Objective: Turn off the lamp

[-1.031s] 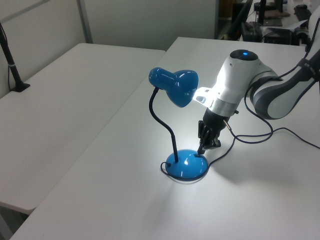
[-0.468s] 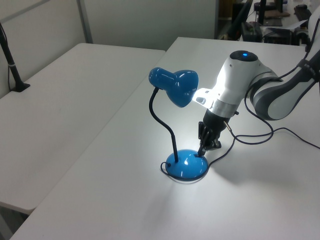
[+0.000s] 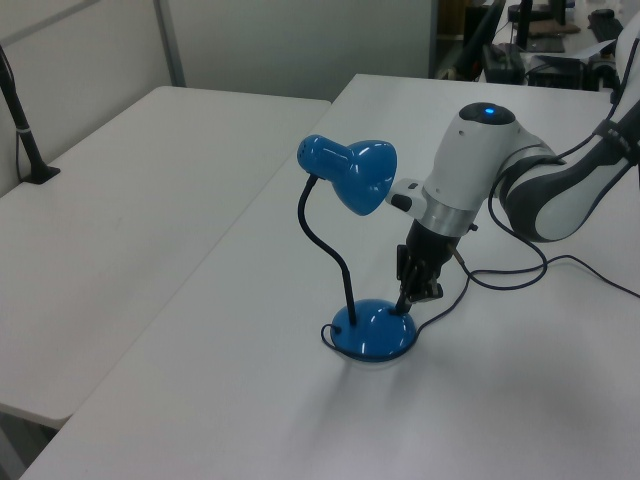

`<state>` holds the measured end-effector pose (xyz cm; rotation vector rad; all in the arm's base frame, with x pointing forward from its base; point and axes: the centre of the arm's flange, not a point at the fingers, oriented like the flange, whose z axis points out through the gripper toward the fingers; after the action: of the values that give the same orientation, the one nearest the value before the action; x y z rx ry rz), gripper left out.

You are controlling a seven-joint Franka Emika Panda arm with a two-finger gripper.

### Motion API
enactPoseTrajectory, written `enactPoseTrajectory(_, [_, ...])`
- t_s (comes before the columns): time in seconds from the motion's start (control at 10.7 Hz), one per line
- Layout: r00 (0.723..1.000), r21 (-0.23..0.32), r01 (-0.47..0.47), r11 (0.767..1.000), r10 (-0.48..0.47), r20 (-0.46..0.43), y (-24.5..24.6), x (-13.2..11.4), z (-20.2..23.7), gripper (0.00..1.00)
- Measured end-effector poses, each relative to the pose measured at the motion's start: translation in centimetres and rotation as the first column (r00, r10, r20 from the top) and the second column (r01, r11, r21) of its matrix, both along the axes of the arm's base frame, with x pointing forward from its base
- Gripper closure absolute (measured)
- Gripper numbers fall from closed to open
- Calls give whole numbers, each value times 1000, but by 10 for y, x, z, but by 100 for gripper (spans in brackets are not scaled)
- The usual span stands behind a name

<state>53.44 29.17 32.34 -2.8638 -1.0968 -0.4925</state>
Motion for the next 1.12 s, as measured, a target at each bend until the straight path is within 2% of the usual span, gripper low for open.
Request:
enactPoseTrajectory(0.19, [1000,-11,4,1000,-4,-20,-2,-1,-3,99])
enactPoseTrajectory(0.28, [998,-35,13,999,-15,-62,-6,-3,-9,99])
enactPoseTrajectory(0.47, [983,-85,91,992,-103,-150,-31,0,-12,99])
enactPoseTrajectory(0.66, [944,-143,215,966,-243,-221,-68,10,14,99])
enactPoseTrajectory(0.84, [865,-189,397,898,-435,-251,-111,18,54,99])
enactPoseTrajectory(1.12, [750,-224,569,791,-611,-254,-196,30,128,96])
